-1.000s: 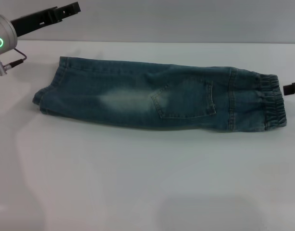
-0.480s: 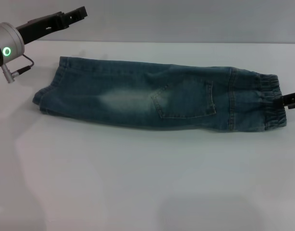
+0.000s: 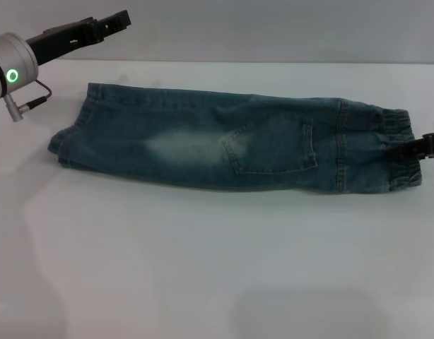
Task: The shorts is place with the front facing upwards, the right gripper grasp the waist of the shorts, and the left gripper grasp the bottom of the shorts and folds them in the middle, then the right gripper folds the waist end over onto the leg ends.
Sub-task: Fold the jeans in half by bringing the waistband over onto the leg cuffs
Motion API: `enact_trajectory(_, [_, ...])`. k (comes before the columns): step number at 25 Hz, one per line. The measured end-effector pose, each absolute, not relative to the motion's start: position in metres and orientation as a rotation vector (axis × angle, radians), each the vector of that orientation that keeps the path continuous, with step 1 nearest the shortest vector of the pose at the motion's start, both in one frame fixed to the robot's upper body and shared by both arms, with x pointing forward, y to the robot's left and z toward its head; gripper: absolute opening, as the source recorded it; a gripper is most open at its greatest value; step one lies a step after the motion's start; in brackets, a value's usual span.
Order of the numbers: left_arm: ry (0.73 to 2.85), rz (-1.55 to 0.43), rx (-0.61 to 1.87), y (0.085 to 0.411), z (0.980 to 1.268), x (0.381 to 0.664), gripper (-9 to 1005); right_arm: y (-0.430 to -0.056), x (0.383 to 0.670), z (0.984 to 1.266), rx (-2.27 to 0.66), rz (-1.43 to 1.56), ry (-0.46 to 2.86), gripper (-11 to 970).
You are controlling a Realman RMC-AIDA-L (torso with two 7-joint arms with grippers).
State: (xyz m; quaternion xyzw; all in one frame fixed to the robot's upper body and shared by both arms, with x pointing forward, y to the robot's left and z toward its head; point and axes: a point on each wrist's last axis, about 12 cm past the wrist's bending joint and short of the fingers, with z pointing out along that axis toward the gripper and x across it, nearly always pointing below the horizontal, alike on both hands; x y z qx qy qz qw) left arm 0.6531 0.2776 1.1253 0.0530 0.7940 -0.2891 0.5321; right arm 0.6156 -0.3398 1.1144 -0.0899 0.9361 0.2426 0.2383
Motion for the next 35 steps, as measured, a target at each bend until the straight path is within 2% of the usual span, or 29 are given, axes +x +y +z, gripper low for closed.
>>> enact_trajectory(9, [1.892,-0.689,0.130,0.277,1.126,0.654,816,-0.323,0.615,1.103,-0.280,0.690,2.557,540])
enact_trajectory(17, [1.903,-0.686,0.130,0.274,1.122,0.654,818,-0.312,0.619,1.105,-0.324,0.701,2.537,539])
enact_trajectory(28, [1.904,-0.694,0.132,0.270,1.117,0.652,817,-0.305,0.618,1.103,-0.405,0.704,2.519,429])
enact_trajectory(35, [1.905,-0.702,0.146,0.267,1.111,0.649,816,-0.304,0.615,1.104,-0.437,0.728,2.528,167])
